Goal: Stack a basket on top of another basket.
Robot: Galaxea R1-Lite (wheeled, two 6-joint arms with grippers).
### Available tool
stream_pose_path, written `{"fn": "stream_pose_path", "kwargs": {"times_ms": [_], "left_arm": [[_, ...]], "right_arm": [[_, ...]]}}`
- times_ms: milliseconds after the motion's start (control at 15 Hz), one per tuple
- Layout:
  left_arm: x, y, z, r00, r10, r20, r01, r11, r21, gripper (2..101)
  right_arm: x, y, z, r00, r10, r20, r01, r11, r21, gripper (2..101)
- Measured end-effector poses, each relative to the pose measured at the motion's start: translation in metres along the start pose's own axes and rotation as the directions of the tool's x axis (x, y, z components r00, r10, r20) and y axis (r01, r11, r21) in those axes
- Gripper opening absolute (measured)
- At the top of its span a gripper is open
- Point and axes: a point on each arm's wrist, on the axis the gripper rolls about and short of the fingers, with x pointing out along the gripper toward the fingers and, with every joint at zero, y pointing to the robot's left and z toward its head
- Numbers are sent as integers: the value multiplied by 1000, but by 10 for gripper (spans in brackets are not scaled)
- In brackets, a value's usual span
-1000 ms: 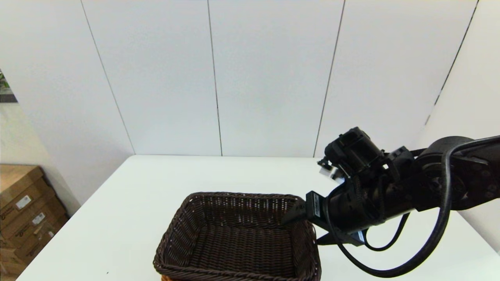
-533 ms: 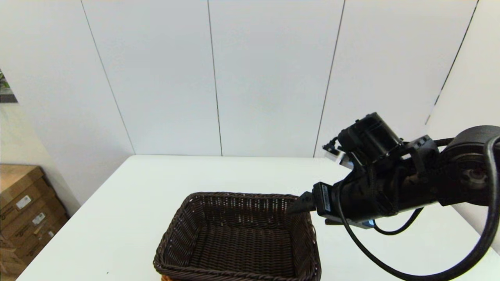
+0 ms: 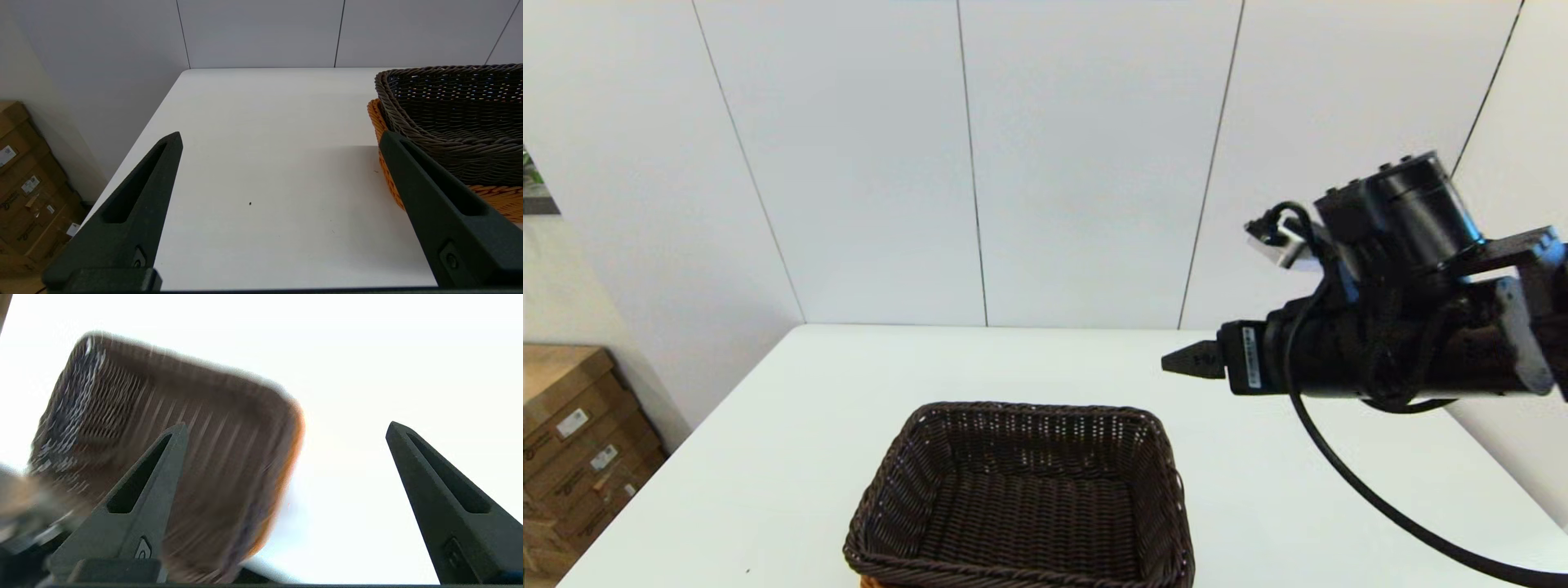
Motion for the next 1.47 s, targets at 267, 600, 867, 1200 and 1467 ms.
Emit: {"fn": "stream_pose_path", "kwargs": {"times_ms": [267, 600, 867, 1200, 1467], "left_arm": [[0, 0, 0, 1000, 0, 0, 0, 1000, 0, 978], [0, 0, 0, 1000, 0, 0, 0, 1000, -1, 978], [0, 0, 0, 1000, 0, 0, 0, 1000, 0, 978], [0, 0, 0, 1000, 1, 0, -1, 1000, 0, 978], [0, 0, 0, 1000, 0, 0, 0, 1000, 0, 978]], "right_arm": [[-56, -9, 4, 975, -39, 220, 77, 984, -164, 970], [-120, -28, -36, 948, 53, 313, 24, 971, -237, 971], [-150, -60, -75, 917, -66, 393, 147, 973, -180, 971], [-191, -77, -129, 814, -247, 526, 309, 951, -31, 971], [-211, -76, -183, 781, -314, 541, 360, 933, 21, 971]]}}
